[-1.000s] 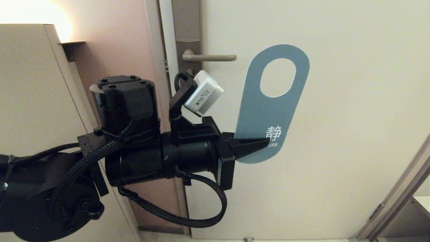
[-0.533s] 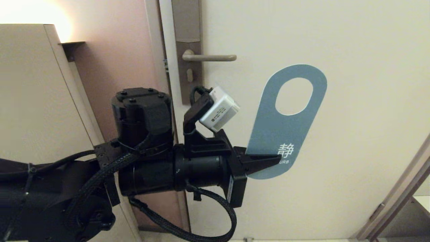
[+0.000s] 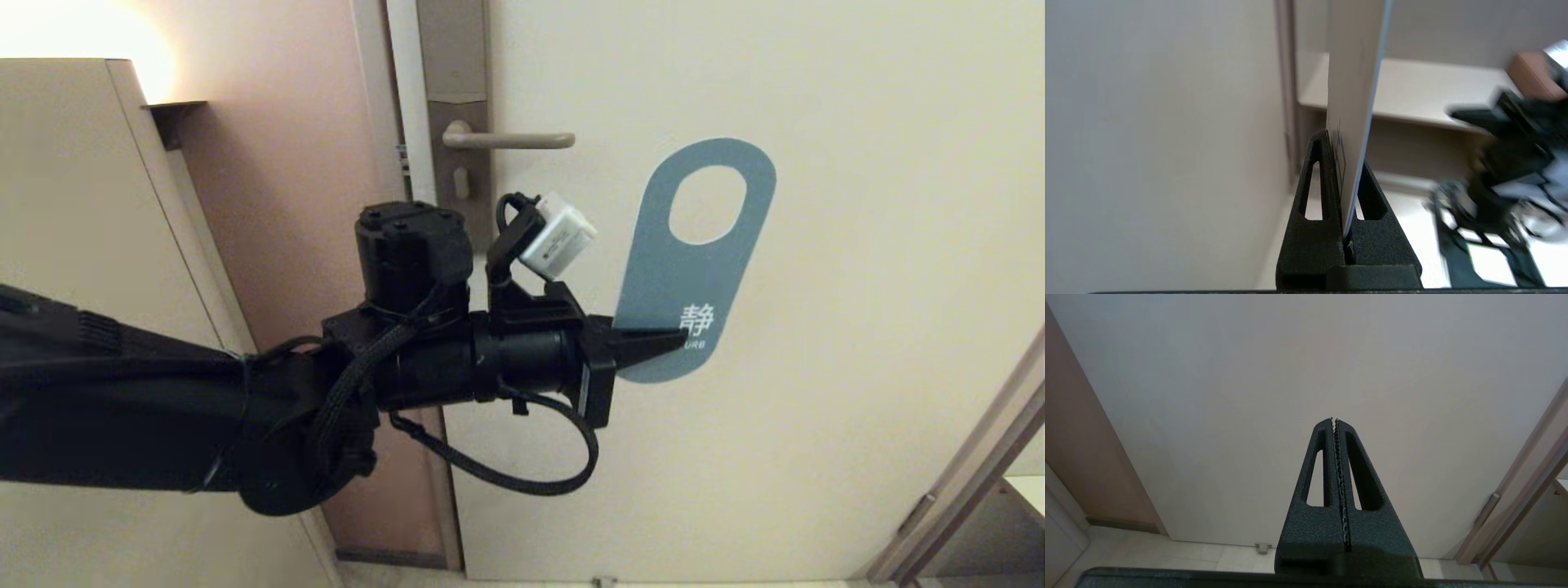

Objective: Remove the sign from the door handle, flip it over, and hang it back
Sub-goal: Hand it to the other hand

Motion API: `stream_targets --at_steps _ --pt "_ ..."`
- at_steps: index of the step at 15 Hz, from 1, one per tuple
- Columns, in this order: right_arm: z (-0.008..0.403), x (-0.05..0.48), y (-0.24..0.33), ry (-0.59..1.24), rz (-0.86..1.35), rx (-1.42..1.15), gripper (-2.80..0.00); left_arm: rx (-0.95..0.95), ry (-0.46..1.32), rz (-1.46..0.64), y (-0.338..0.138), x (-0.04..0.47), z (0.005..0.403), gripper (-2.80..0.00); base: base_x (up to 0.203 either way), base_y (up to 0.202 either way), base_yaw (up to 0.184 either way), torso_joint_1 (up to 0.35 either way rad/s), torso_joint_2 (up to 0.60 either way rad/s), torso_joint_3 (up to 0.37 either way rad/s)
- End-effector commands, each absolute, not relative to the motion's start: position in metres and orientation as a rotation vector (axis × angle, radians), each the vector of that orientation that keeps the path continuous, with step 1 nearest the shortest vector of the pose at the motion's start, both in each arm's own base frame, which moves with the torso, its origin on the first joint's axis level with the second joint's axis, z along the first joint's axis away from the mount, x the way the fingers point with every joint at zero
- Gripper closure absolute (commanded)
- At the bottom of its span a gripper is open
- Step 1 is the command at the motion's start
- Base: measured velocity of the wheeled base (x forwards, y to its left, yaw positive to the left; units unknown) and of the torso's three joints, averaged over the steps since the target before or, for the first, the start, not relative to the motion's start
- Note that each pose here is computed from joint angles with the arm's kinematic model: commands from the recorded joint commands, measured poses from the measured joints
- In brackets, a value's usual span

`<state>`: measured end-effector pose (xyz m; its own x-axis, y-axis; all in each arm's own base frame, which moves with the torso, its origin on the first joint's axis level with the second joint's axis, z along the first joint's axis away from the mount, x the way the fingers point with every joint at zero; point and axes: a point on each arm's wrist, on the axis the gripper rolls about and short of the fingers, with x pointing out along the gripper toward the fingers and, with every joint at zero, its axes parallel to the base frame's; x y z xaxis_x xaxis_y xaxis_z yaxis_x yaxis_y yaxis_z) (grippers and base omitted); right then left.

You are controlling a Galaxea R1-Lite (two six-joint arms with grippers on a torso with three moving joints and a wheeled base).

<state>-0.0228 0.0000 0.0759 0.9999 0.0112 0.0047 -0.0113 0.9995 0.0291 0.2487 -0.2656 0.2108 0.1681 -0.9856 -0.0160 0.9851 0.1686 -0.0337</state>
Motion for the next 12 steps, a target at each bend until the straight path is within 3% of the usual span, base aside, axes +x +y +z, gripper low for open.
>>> stream_targets --at_steps 1,12 --pt "0.076 -0.023 0.000 -0.004 0.012 0.029 0.00 -0.028 0.026 -1.382 -0.272 0.268 0.209 0.00 0.000 0.000 0.000 0.000 0.00 0.000" --pt "0.079 -0.024 0.000 -0.007 0.015 -0.003 0.00 -0.067 -0.040 -1.366 -0.287 0.298 0.229 0.00 0.000 0.000 0.000 0.000 0.00 0.000"
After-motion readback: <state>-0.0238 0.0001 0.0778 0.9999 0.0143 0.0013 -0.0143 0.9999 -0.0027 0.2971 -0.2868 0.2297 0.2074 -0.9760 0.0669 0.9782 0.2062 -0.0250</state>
